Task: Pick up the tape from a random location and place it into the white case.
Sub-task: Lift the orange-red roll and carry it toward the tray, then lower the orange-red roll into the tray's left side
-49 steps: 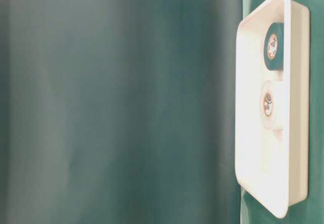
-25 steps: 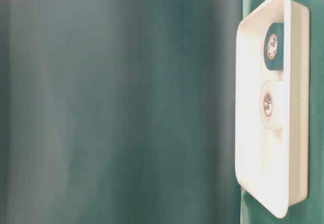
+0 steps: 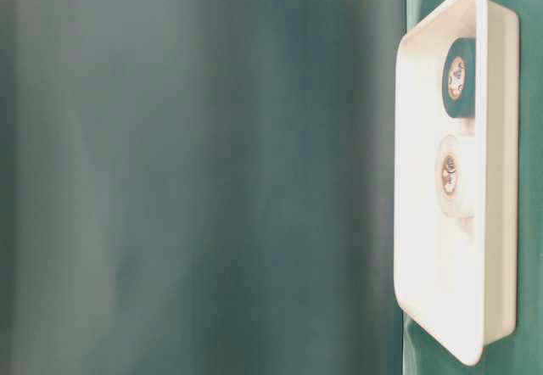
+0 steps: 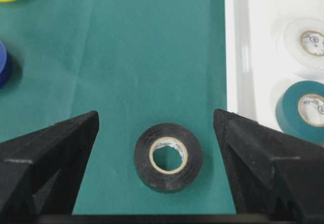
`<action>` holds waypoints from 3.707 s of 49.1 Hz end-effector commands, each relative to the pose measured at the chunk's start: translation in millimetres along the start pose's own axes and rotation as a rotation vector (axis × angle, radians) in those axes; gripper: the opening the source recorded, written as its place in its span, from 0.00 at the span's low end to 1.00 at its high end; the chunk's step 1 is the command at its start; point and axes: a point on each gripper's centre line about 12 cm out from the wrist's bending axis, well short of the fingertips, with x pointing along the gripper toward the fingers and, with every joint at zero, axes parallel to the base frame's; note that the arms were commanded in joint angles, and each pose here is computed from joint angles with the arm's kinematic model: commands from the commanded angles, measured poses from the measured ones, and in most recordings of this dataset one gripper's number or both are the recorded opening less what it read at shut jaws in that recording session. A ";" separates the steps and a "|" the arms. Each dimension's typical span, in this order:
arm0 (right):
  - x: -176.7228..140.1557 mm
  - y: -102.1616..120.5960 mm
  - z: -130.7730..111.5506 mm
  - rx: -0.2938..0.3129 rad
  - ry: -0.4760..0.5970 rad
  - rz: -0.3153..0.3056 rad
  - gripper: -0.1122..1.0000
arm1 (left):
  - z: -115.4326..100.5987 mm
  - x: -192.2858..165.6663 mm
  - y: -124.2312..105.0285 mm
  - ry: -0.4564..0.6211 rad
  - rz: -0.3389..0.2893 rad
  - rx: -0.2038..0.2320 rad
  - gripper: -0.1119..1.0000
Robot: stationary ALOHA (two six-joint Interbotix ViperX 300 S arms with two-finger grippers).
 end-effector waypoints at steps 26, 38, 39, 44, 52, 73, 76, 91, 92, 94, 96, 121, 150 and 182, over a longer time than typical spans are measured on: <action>-0.8 1.2 9.9 -0.008 -0.020 0.002 0.88 | -27.0 -6.4 115.0 0.002 0.158 -0.320 0.29; -0.7 1.1 9.2 -0.008 -0.014 0.001 0.88 | -31.1 -8.5 131.3 -0.021 0.185 -0.321 0.29; -0.8 1.1 9.8 -0.008 -0.015 0.002 0.88 | -30.3 -8.4 131.4 -0.025 0.184 -0.321 0.29; -0.8 1.1 9.8 -0.008 -0.015 0.002 0.88 | -25.3 -5.5 133.4 -0.043 0.188 -0.318 0.29; -0.9 1.1 10.2 -0.010 -0.015 0.001 0.88 | -11.3 1.5 137.1 -0.057 0.188 -0.306 0.29; -1.0 1.0 9.8 -0.010 -0.008 0.000 0.88 | 42.9 19.1 155.1 -0.100 0.194 -0.243 0.29; -1.0 1.0 9.4 -0.010 -0.005 0.000 0.88 | 47.5 19.7 156.7 -0.104 0.194 -0.237 0.29; -1.0 1.0 9.4 -0.010 -0.005 0.000 0.88 | 48.3 24.0 157.8 -0.094 0.193 -0.233 0.29; -1.0 0.9 9.4 -0.011 -0.005 -0.001 0.88 | 47.6 23.7 158.1 -0.093 0.194 -0.234 0.29; -1.0 0.9 9.4 -0.011 -0.005 -0.001 0.88 | 47.4 24.1 158.1 -0.093 0.194 -0.234 0.29; -1.0 0.9 9.4 -0.013 -0.005 -0.001 0.88 | 47.2 24.0 157.3 -0.093 0.192 -0.234 0.29; -1.0 0.9 9.4 -0.013 -0.005 -0.001 0.88 | 47.2 24.0 157.3 -0.093 0.192 -0.234 0.29; -1.0 0.9 9.4 -0.013 -0.005 -0.001 0.88 | 46.3 26.1 158.0 -0.086 0.193 -0.233 0.29; -1.0 0.8 9.5 -0.017 -0.005 -0.002 0.88 | 18.0 116.4 178.5 -0.062 0.200 -0.266 0.29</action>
